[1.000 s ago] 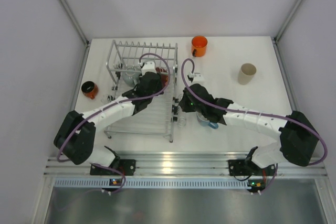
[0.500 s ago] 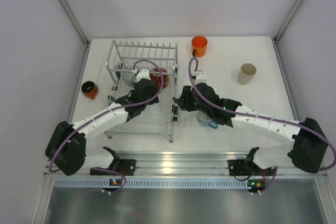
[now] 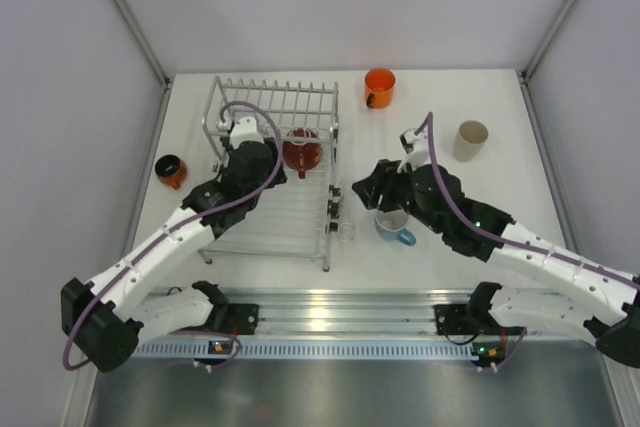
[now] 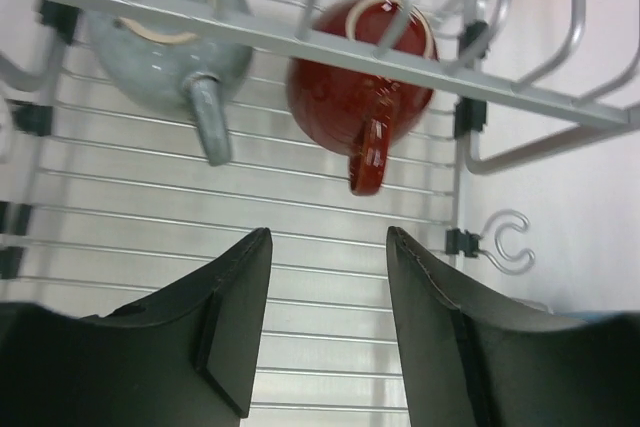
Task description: Load the cups into the dish rack
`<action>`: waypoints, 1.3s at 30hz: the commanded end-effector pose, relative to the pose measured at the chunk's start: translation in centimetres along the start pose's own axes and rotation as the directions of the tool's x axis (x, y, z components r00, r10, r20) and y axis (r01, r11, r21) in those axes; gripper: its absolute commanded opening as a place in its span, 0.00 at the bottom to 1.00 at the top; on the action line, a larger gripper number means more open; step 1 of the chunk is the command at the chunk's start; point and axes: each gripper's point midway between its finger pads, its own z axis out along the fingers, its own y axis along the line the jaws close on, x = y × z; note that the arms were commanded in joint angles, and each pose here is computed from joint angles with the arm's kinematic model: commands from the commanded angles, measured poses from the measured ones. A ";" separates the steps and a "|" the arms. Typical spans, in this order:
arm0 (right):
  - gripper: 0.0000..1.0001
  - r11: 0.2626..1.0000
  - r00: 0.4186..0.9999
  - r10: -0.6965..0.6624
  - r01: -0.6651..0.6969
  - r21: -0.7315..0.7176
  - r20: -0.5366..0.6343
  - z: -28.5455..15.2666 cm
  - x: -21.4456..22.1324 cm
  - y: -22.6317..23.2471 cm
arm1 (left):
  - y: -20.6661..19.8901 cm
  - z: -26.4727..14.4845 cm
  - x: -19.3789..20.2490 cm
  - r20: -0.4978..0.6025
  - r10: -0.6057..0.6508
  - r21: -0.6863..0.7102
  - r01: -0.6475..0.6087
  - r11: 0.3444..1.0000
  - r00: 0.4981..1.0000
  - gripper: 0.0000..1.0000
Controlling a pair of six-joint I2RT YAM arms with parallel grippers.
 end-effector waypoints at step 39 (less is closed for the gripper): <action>0.57 0.996 0.964 -0.073 0.086 -0.040 0.256 -8.2 -3.2 -3.0 | 31.1 10.4 -4.8 -0.217 -0.228 -0.666 0.027 0.745 0.949 0.54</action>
